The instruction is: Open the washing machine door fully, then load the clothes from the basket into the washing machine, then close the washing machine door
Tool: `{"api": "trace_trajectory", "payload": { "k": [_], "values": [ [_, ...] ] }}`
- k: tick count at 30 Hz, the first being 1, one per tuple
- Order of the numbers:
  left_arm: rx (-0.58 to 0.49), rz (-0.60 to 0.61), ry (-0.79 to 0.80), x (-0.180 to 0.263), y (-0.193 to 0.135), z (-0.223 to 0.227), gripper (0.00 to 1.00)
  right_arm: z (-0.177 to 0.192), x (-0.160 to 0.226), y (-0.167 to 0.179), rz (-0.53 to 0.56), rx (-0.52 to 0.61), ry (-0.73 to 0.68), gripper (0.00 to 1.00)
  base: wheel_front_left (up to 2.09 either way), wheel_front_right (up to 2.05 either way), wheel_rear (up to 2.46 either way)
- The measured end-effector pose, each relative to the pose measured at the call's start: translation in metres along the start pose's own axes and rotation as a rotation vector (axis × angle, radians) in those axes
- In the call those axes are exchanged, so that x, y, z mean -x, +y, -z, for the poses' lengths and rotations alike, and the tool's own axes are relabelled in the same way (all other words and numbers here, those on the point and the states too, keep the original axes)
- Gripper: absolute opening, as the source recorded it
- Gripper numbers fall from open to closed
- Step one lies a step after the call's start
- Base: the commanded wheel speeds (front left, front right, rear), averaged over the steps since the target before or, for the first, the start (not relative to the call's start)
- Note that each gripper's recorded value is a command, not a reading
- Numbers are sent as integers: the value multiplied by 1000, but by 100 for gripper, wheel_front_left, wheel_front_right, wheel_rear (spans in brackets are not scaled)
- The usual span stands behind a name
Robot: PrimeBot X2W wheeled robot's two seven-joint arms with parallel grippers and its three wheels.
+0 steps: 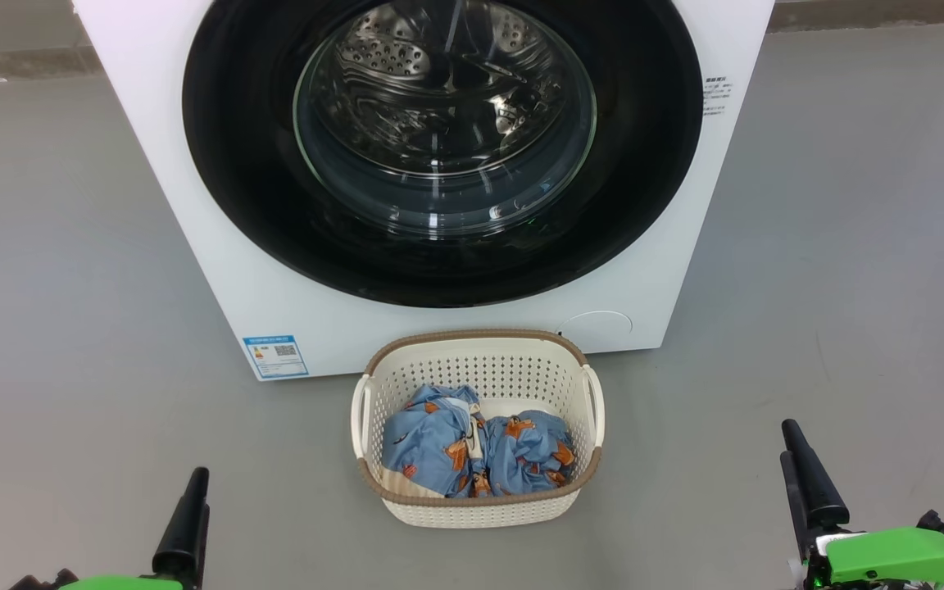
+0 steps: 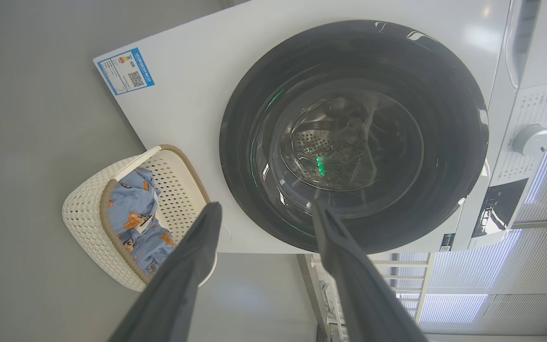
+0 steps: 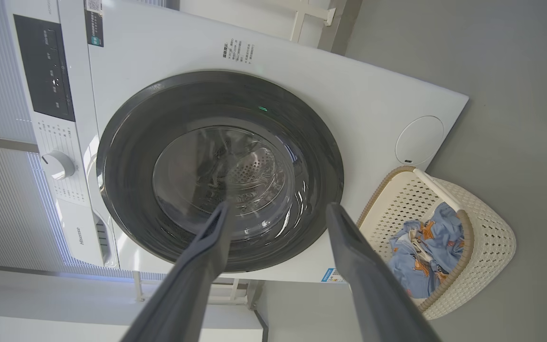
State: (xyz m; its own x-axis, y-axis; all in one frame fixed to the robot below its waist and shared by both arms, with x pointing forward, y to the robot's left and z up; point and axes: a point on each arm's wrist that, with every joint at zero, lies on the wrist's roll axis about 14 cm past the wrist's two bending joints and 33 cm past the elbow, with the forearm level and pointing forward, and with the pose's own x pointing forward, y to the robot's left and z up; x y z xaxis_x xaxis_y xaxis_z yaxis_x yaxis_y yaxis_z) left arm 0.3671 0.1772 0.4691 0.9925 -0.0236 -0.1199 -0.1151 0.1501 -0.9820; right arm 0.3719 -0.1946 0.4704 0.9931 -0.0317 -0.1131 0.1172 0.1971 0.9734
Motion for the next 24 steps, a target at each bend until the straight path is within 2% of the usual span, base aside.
{"api": "trace_trajectory", "payload": {
  "k": [6, 24],
  "values": [
    [-54, 4, -2, 0, -1, 1, 100, 3, -1, 3, -10, 66, 7, 100, 0, 0, 0],
    [-305, 41, 7, -4, -11, 2, 100, 6, -10, 23, -74, 284, 1, 100, 0, 0, 0]
  ]
}}
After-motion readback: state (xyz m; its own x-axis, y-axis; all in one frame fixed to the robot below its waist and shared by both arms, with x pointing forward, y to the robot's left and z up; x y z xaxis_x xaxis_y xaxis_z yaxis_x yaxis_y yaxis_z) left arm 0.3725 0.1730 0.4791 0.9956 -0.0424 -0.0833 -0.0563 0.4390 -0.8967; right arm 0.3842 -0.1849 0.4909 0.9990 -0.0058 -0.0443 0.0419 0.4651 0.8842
